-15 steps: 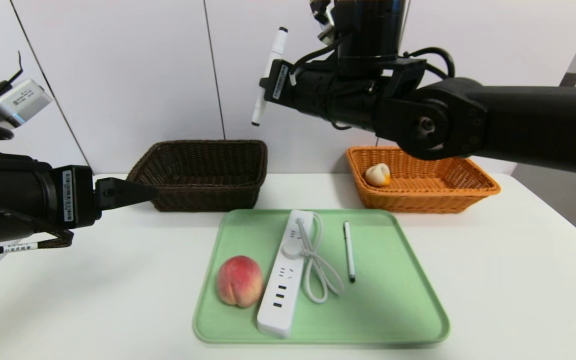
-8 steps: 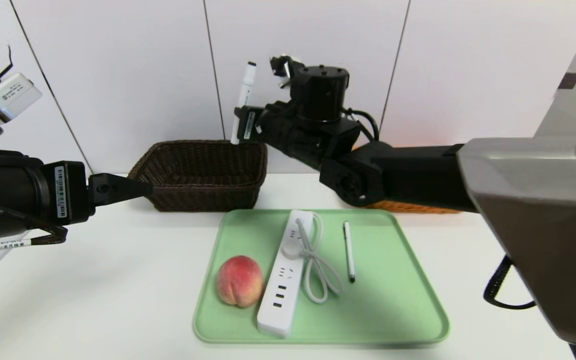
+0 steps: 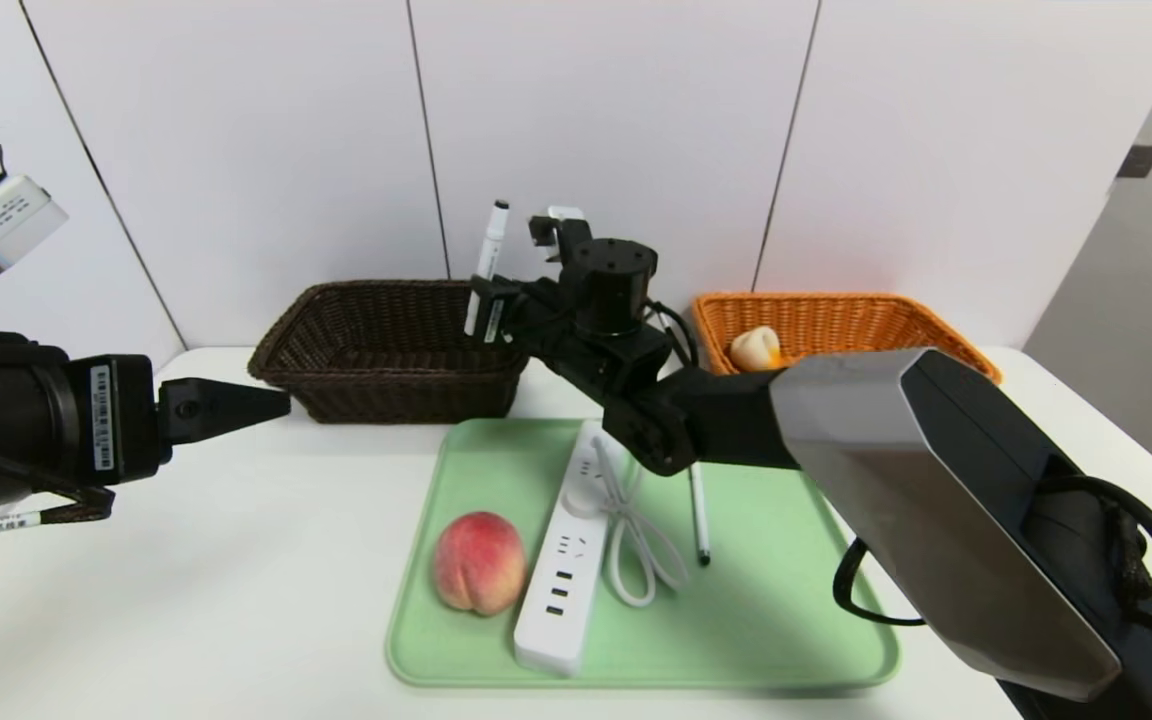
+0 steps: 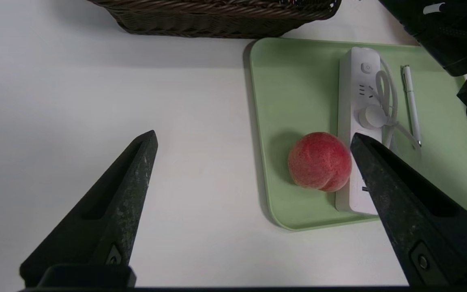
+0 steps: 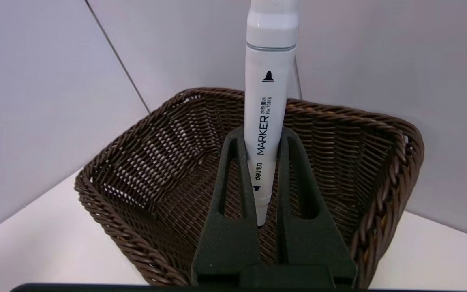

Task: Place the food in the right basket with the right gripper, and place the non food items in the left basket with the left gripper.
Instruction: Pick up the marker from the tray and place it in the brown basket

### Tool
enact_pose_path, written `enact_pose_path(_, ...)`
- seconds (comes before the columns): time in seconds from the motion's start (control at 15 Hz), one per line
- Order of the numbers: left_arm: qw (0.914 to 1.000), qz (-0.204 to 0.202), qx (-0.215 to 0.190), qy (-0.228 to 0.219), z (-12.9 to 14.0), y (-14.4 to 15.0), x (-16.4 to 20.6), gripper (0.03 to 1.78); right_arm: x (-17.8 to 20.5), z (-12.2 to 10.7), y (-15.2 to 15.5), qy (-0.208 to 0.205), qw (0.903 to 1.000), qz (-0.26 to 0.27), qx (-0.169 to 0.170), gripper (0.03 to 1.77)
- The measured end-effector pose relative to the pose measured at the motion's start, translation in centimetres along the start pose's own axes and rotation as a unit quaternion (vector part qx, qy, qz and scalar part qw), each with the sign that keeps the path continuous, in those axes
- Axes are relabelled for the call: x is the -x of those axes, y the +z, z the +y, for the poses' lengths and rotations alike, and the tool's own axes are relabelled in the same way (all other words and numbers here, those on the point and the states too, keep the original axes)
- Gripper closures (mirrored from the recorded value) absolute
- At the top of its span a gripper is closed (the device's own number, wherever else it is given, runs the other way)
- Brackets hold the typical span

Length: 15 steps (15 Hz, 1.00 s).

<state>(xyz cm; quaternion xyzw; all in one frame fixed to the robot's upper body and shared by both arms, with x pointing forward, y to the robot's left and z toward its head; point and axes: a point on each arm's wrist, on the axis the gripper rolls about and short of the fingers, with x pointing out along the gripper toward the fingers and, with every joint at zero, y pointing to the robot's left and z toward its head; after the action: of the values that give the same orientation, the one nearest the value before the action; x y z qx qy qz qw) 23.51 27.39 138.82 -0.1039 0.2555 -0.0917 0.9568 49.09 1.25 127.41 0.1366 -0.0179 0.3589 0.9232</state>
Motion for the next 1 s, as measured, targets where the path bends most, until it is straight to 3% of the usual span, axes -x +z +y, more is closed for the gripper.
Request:
enact_pose_path(0.4, 1.0000, -0.001, -0.006, -0.001, 0.1, -0.2, 0.3, 0.12, -0.1, -0.6, -0.9, -0.007, 0.9998, 0.016, 0.000, 1.58)
enact_pose_path(0.67, 1.0000, -0.003, -0.006, -0.001, 0.2, -0.3, 0.4, 0.12, -0.1, -0.8, -0.9, -0.011, 0.9998, 0.017, -0.001, 0.98)
enact_pose_path(0.87, 0.9999, -0.004, -0.009, -0.002, 0.2, -0.3, 0.5, 0.12, -0.1, -0.8, -0.6, -0.011, 0.9998, 0.015, 0.003, 0.70)
enact_pose_path(1.0, 0.9993, -0.005, -0.037, 0.001, 0.2, -0.4, 0.6, 0.12, 0.2, -0.5, 0.3, -0.012, 0.9997, 0.019, 0.003, 0.56)
